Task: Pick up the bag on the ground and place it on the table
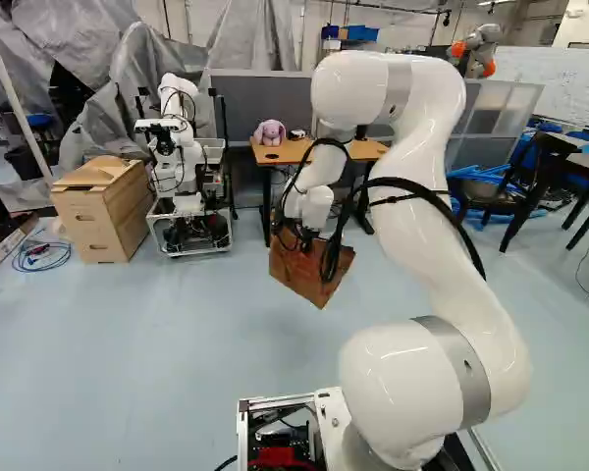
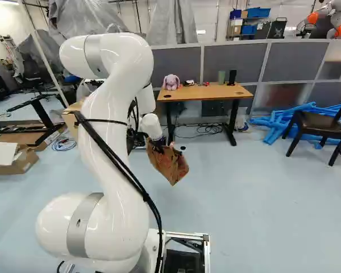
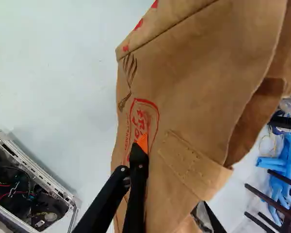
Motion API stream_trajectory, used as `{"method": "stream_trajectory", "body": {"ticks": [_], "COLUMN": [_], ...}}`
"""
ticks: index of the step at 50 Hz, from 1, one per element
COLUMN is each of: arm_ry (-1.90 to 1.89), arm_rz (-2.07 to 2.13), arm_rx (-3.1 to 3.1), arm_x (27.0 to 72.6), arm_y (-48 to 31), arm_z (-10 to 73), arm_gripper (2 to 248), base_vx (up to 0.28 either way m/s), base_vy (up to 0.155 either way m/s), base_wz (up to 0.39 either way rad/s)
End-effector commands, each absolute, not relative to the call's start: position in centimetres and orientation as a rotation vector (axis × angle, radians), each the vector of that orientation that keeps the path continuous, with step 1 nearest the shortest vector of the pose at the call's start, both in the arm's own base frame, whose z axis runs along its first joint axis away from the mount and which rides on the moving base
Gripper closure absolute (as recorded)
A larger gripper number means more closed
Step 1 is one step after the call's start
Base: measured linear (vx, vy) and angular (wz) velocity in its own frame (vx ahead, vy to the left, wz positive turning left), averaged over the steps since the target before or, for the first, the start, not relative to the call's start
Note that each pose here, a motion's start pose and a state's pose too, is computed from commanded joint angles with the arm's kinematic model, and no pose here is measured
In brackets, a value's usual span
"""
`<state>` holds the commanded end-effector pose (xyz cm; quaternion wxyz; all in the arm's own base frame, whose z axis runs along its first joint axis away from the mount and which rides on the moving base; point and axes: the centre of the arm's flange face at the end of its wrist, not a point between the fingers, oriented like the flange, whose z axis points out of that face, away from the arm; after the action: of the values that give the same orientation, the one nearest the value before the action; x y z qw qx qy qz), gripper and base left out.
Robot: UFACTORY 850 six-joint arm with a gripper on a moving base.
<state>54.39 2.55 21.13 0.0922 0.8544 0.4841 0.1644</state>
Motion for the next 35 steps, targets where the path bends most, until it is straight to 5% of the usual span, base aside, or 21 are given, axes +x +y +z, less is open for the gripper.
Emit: {"method": "stream_trajectory", "body": {"ticks": [35], "arm_ry": [1.447], "arm_rz": [0.487], "arm_rx": [2.549], "arm_x": [52.6], "arm_y": [2.6], "arm_z": [25.7], "arm_gripper": [229], "base_vx": [0.0], "base_vy": [0.0], "base_wz": [0.0]}}
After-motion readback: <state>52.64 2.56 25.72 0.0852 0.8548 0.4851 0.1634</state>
